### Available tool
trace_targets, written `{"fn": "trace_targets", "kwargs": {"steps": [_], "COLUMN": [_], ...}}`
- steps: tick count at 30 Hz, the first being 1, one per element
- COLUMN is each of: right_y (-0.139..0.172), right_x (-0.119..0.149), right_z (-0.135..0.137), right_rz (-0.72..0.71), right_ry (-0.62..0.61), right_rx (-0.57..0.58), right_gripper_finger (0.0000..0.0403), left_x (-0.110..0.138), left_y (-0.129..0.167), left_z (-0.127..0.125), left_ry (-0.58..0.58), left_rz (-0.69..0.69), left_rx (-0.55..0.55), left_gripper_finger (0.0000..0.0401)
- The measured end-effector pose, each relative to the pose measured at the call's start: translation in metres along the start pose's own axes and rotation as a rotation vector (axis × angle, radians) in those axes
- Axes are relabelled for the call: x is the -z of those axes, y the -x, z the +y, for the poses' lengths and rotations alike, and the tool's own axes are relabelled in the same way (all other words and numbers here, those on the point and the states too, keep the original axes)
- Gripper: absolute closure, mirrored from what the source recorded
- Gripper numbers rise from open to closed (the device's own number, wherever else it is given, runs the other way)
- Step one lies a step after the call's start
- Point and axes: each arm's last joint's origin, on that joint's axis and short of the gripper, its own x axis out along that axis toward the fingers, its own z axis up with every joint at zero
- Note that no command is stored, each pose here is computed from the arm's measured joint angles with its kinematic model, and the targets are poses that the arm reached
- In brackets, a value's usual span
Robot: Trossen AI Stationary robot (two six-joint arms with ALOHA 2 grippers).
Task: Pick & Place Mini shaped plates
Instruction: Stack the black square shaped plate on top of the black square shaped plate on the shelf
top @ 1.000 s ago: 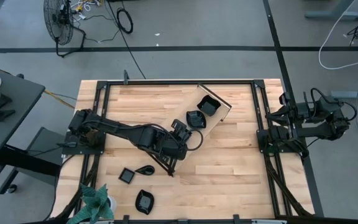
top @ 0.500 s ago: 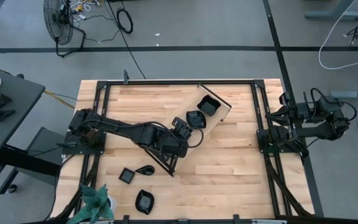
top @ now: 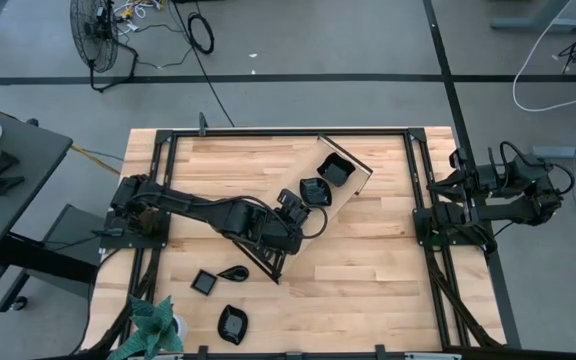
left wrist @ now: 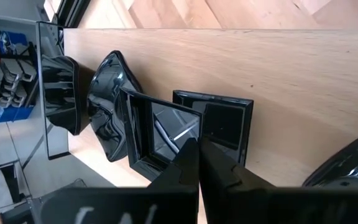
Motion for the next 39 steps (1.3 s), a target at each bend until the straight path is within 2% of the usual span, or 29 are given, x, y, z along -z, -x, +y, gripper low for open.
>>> {"fn": "trace_targets", "kwargs": {"steps": [9,16,28,33,39], "right_y": [0.000,0.000,0.000,0.000,0.000], "right_x": [0.000,0.000,0.000,0.000,0.000], "right_z": [0.000,0.000,0.000,0.000,0.000], "right_rz": [0.000,0.000,0.000,0.001,0.001], "right_ry": [0.000,0.000,0.000,0.000,0.000], "right_rx": [0.000,0.000,0.000,0.000,0.000], "right_gripper_finger": [0.0392,0.0392,0.0392,0.0392,0.0392], "left_x": [0.002,0.006,0.007,0.022,0.030], "left_y": [0.007,0.030,0.031,0.028,0.026], "left_z": [0.002,0.006,0.000,-0.014,-0.019], "left_ry": [0.001,0.023,0.001,-0.064,-0.077], "left_rz": [-0.004,-0.055,-0.040,-0.031,-0.051], "left_rx": [-0.018,-0.038,-0.023,-0.054,-0.052], "left_gripper_finger": [0.0401,0.0401,0.0401,0.0401,0.0401]}}
